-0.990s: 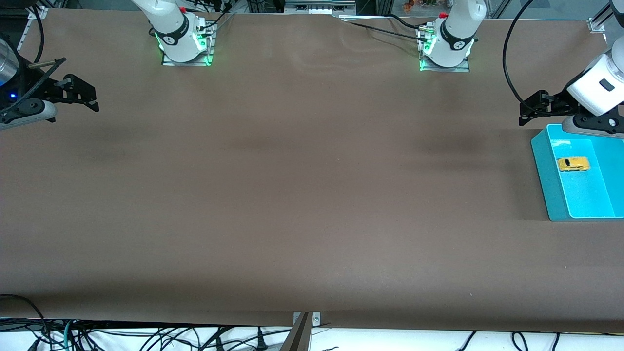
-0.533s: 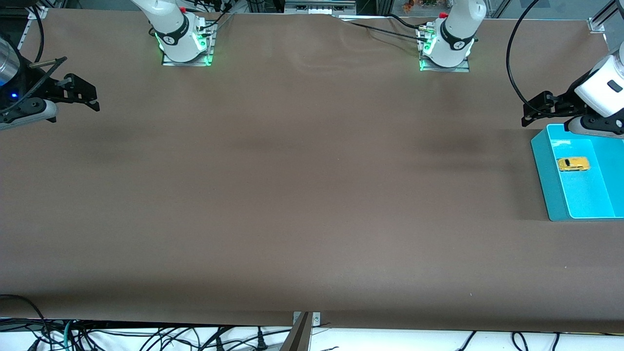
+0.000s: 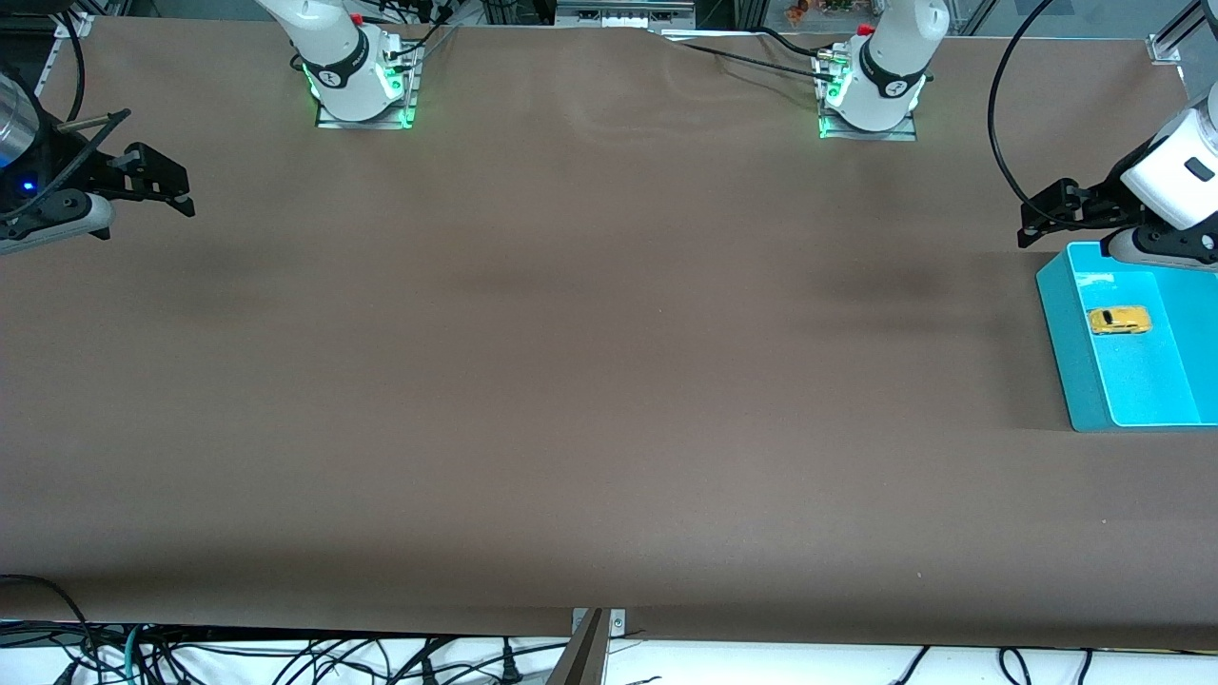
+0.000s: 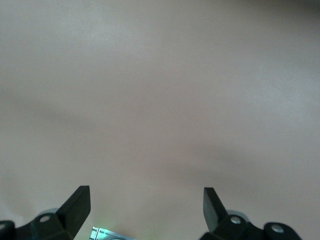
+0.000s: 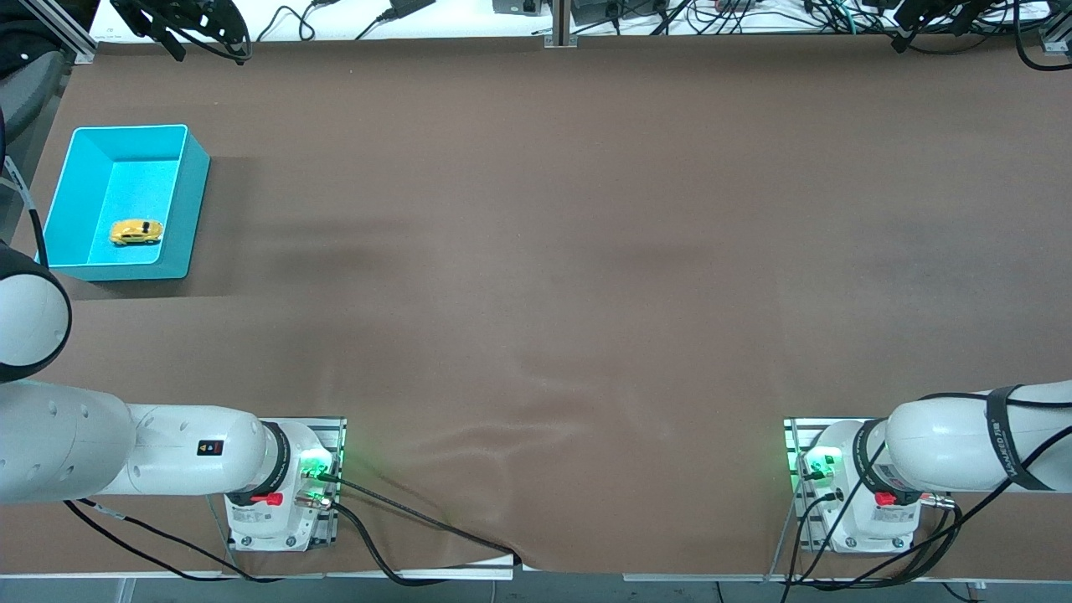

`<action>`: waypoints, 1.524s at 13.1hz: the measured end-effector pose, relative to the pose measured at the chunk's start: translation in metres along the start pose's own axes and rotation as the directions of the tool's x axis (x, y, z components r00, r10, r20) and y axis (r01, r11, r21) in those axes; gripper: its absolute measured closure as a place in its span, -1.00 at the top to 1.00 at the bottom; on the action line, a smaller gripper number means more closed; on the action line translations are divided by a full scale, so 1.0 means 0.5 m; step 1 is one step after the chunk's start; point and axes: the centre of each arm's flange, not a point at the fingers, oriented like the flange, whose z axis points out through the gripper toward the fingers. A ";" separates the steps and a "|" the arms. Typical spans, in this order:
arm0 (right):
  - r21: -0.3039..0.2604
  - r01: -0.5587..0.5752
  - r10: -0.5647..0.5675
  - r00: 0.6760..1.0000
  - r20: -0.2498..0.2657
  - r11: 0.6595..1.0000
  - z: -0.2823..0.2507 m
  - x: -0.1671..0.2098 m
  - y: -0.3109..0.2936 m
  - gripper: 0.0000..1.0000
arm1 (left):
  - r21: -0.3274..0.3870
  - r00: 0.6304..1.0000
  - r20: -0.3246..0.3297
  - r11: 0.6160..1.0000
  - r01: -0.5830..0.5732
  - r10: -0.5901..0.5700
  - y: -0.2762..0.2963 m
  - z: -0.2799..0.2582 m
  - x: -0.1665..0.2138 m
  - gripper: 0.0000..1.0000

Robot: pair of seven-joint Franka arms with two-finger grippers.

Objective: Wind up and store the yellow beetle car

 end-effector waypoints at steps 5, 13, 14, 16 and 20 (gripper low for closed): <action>0.000 0.016 -0.016 1.000 0.000 1.000 0.000 0.001 -0.002 1.00 | 0.000 1.000 0.001 1.000 0.000 0.000 0.000 0.001 0.000 1.00; 0.004 0.019 -0.019 1.000 0.010 1.000 0.003 -0.001 -0.002 1.00 | 0.000 1.000 0.001 1.000 0.000 0.000 0.000 0.001 0.001 1.00; 0.004 0.019 -0.019 1.000 0.010 1.000 0.003 -0.001 -0.002 1.00 | 0.000 1.000 0.001 1.000 0.001 -0.001 -0.001 0.001 0.001 1.00; 0.004 0.019 -0.019 1.000 0.010 1.000 0.003 -0.001 -0.002 1.00 | 0.000 1.000 0.001 1.000 0.005 -0.005 -0.005 0.001 0.000 1.00; 0.004 0.019 -0.019 1.000 0.010 1.000 0.003 -0.001 -0.002 1.00 | -0.002 1.000 0.001 1.000 0.007 -0.007 -0.007 0.001 0.000 1.00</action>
